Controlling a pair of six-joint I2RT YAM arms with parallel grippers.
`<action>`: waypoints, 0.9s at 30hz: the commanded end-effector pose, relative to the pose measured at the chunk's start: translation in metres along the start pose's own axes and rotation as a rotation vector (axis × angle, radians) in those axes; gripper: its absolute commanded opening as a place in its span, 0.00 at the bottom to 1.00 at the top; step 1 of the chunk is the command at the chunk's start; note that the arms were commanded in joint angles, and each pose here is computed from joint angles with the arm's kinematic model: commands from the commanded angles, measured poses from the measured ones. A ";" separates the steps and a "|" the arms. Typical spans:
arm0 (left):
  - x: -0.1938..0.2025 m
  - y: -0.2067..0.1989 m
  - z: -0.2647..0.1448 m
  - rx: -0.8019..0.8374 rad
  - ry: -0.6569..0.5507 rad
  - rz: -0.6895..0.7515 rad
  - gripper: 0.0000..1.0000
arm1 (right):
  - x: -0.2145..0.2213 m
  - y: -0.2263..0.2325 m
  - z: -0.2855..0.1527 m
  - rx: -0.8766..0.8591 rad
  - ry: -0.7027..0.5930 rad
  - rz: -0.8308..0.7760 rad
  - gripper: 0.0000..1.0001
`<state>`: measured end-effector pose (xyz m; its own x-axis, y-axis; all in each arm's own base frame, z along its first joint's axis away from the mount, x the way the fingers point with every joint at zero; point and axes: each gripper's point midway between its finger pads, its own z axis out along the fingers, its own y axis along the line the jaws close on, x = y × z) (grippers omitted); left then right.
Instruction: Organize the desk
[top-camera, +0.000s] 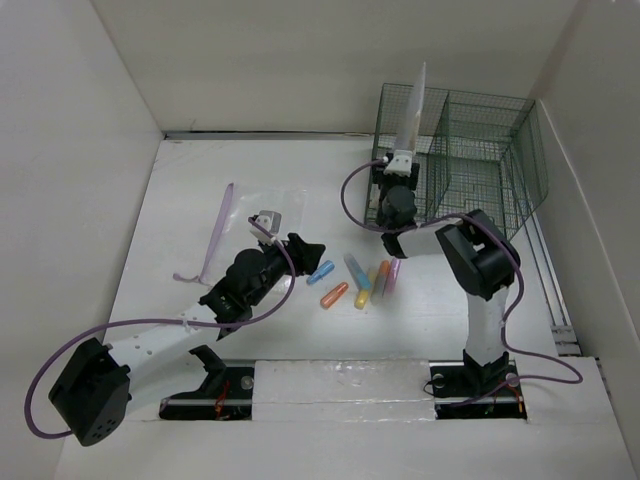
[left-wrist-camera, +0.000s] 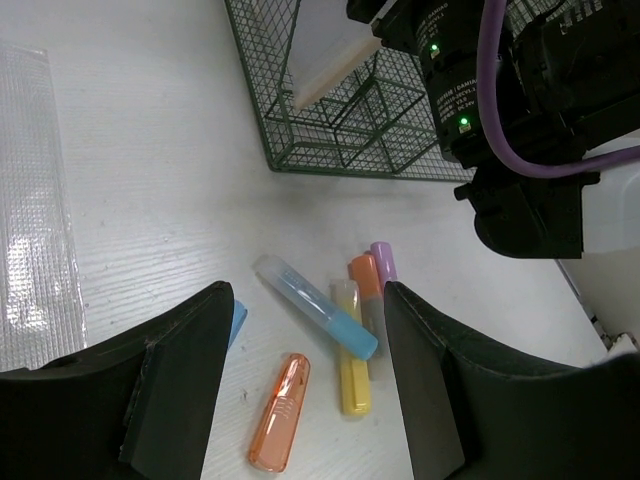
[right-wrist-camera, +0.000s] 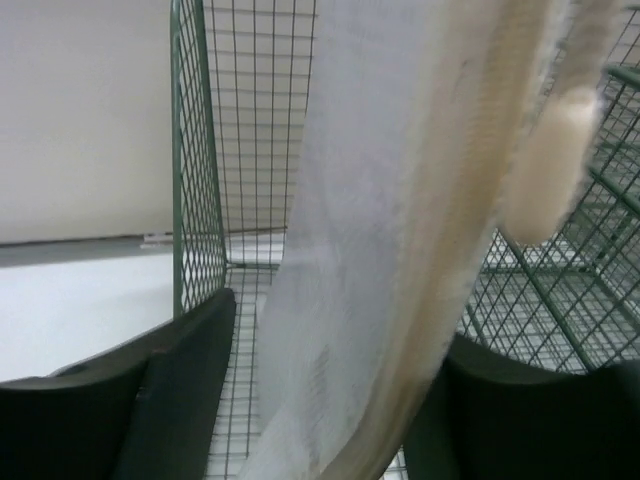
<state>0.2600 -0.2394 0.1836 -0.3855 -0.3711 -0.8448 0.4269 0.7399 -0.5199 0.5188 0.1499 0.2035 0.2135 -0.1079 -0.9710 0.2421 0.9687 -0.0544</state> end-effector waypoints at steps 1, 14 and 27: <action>-0.011 -0.010 0.000 0.042 -0.045 -0.008 0.57 | -0.038 -0.004 -0.003 0.006 -0.052 0.117 0.68; -0.019 -0.020 -0.006 0.078 -0.060 -0.023 0.57 | -0.080 -0.008 -0.019 -0.049 0.224 0.173 1.00; -0.023 -0.029 -0.009 0.127 -0.067 -0.016 0.57 | -0.132 -0.041 0.013 -0.106 0.523 0.115 1.00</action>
<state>0.2533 -0.2422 0.2013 -0.3690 -0.3970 -0.8403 0.4714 0.6993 -0.5374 0.4957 0.1237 0.3667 -0.1194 0.1302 -0.9843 0.1597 0.9810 0.1104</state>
